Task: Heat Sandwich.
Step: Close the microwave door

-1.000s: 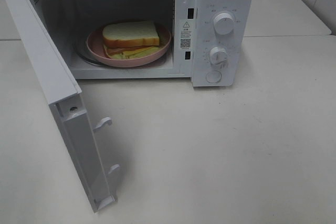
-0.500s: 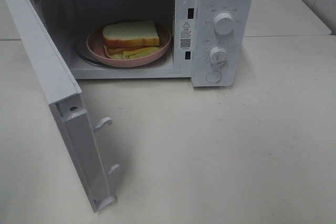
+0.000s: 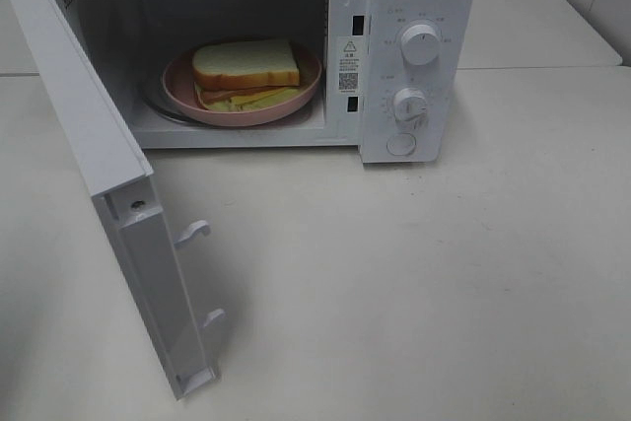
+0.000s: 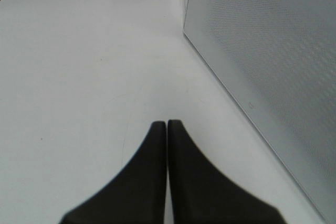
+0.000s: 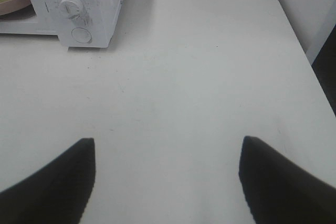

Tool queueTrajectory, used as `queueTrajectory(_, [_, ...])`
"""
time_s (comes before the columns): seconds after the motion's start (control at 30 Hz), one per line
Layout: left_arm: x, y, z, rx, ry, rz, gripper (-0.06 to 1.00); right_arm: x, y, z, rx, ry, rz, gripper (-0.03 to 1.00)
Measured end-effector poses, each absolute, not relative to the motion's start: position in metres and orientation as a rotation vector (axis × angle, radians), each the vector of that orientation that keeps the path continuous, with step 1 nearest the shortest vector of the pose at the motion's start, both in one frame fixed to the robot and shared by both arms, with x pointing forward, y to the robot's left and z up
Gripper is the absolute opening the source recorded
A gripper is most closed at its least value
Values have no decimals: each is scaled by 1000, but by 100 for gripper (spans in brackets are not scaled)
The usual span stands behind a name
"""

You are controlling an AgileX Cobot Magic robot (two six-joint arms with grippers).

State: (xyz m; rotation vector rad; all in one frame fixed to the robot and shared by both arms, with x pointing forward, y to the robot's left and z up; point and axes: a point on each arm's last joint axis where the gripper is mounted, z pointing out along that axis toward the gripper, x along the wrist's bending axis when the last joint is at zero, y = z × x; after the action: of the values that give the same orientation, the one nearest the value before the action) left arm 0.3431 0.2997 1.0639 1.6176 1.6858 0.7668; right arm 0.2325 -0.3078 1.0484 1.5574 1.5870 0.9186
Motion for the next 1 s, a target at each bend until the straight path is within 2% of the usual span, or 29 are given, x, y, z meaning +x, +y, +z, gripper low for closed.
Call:
queueTrajectory(0.5, [391,310,1006,1390,1560,1011,0,233,-308,1049,1557,1586,919,73])
queueTrajectory(0.73, [411,313,998,1349,1522,1075,0,233,-308,1049,1557,1586,919,73])
queueTrajectory(1.0, [434,307,982,1351,1460,1016,0,233,-308,1049,1557,1586,919,73])
